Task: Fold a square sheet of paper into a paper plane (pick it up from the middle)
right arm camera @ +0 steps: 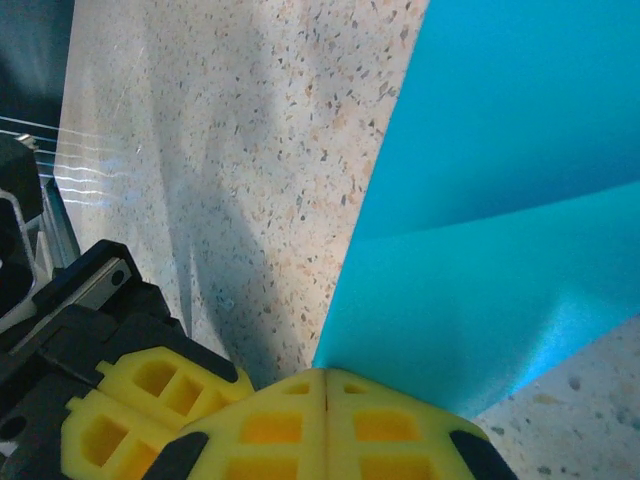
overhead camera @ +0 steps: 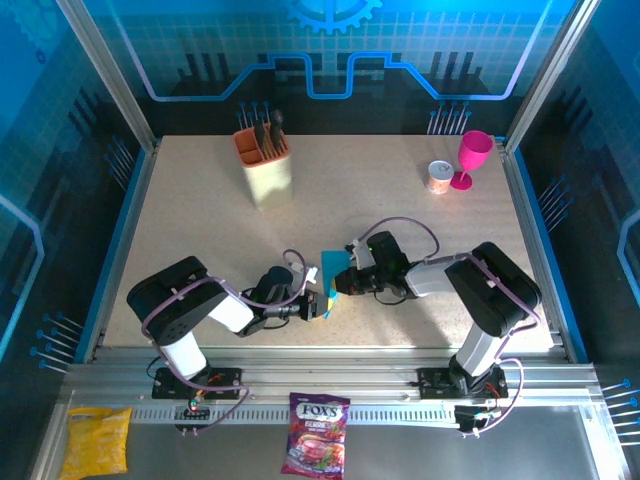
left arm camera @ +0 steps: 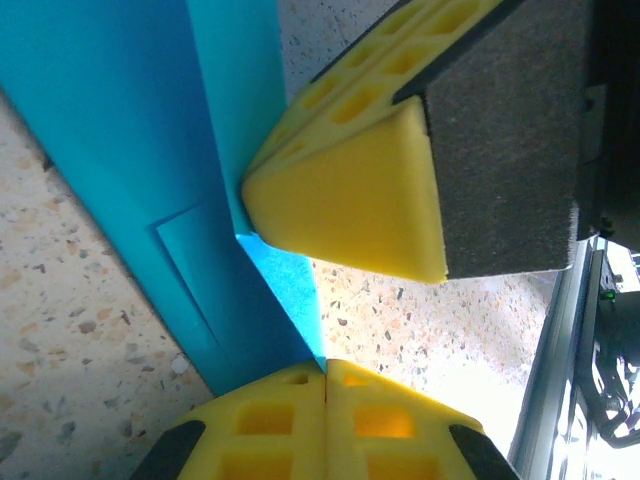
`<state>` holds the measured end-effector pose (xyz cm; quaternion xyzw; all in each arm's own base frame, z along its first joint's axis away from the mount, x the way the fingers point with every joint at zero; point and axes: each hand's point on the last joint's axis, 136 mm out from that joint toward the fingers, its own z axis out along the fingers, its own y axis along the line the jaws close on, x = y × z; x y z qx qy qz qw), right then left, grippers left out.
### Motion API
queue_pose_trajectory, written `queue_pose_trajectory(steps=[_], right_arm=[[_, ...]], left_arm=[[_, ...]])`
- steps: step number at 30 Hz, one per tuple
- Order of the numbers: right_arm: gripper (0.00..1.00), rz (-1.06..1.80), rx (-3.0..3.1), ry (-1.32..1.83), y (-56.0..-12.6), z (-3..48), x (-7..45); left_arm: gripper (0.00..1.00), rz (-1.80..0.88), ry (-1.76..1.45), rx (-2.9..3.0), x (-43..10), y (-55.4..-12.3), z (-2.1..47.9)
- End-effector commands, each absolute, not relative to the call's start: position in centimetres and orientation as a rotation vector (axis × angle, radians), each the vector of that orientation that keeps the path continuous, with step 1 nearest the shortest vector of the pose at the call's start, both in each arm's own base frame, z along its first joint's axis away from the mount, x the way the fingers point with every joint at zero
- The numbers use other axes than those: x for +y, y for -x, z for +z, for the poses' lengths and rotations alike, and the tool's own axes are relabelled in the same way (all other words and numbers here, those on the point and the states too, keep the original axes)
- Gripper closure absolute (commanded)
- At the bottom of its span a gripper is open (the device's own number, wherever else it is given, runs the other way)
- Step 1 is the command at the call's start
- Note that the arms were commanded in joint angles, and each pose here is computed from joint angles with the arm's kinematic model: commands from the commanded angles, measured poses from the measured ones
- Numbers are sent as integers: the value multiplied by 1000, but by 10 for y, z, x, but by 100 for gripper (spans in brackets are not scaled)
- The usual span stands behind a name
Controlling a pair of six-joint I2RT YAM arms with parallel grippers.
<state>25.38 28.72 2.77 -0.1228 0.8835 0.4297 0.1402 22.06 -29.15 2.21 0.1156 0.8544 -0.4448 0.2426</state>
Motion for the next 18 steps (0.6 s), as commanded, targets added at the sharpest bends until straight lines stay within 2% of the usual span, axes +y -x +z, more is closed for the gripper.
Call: queue_pose_trajectory(steps=[1, 9, 18], right_arm=[[100, 1249, 2545, 362, -259, 27, 293], [100, 1255, 2558, 364, -260, 25, 297], [97, 1278, 2447, 294, -275, 71, 279]], left_arm=[[100, -1143, -267, 2440, -276, -215, -5], [100, -1144, -267, 2437, -275, -216, -4], [100, -1148, -253, 2442, -274, -214, -7]])
